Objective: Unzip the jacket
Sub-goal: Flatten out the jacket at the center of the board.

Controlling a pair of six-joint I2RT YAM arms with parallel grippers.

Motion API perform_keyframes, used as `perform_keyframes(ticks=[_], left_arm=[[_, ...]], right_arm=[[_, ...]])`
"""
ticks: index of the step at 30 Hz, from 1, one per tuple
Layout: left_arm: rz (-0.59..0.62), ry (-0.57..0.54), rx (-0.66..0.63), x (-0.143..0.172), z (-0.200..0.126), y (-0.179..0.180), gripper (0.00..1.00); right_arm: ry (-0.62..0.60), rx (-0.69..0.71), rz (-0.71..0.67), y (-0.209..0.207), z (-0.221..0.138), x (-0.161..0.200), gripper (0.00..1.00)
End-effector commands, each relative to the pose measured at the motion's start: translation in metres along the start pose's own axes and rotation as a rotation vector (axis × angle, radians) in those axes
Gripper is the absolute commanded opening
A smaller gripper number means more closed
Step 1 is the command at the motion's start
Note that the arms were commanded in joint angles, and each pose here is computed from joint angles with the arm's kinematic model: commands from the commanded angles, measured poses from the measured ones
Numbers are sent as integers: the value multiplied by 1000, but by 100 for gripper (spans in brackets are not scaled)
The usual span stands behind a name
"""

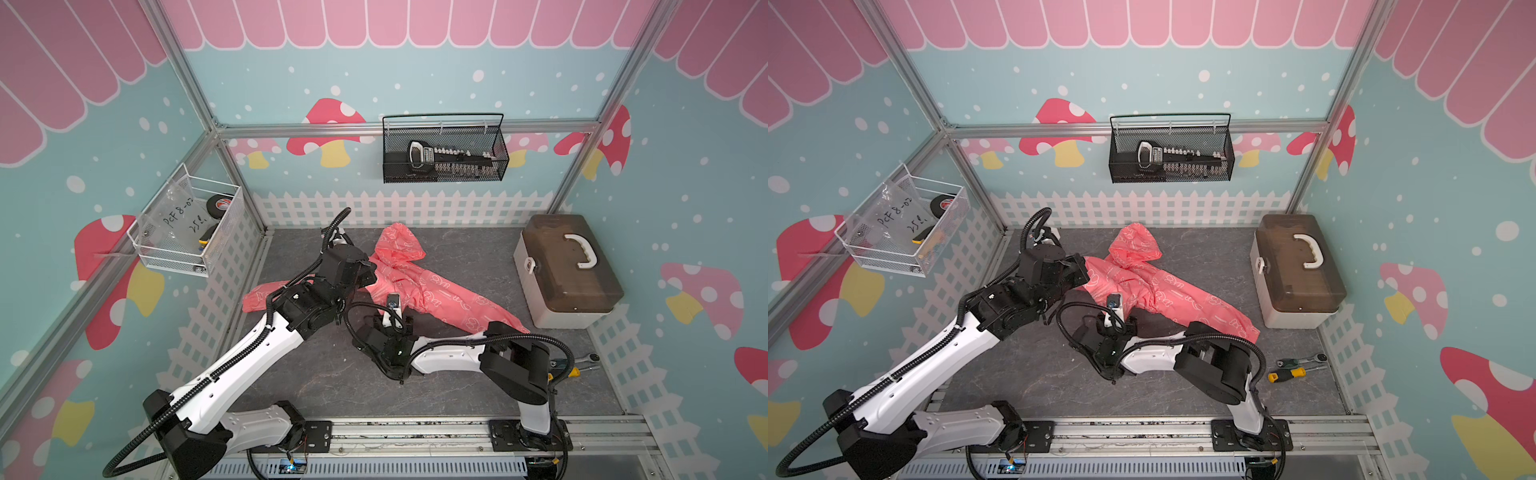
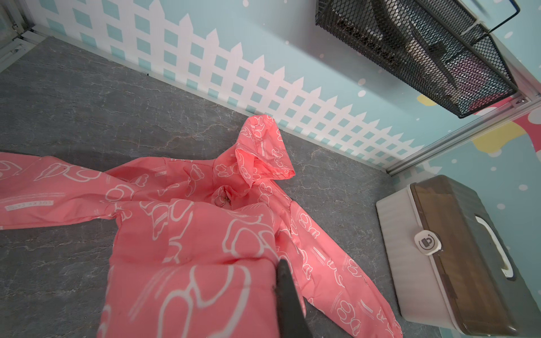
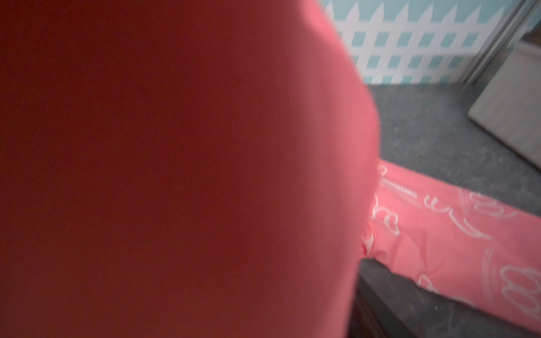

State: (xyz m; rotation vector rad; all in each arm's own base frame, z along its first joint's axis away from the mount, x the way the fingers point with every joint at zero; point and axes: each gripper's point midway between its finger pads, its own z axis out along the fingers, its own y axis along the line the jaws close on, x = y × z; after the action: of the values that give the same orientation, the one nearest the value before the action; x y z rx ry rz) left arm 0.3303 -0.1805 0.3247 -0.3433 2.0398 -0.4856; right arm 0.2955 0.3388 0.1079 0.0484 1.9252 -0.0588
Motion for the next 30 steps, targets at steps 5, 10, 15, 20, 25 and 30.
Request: perform_keyframes(ticks=[5,10,15,20,25,30], left_arm=[[6,-3,-27,-2,3,13,0],[25,18,-66,3,1,30,0],[45,99,-97,34,-4,55,0],[28,285,-150,99,-13,95,0],[-6,407,-214,152,-28,138,3],[-36,427,-273,167,-48,165,48]], right_arm=[[114,-42,-10,-46,-10,37,20],[98,-125,-286,-57,-20,19,8],[142,-292,-774,-54,-36,23,0],[291,-496,-1114,-64,-71,46,0],[484,-527,-1330,-95,-98,63,0],[652,-508,-1484,-105,-112,75,17]])
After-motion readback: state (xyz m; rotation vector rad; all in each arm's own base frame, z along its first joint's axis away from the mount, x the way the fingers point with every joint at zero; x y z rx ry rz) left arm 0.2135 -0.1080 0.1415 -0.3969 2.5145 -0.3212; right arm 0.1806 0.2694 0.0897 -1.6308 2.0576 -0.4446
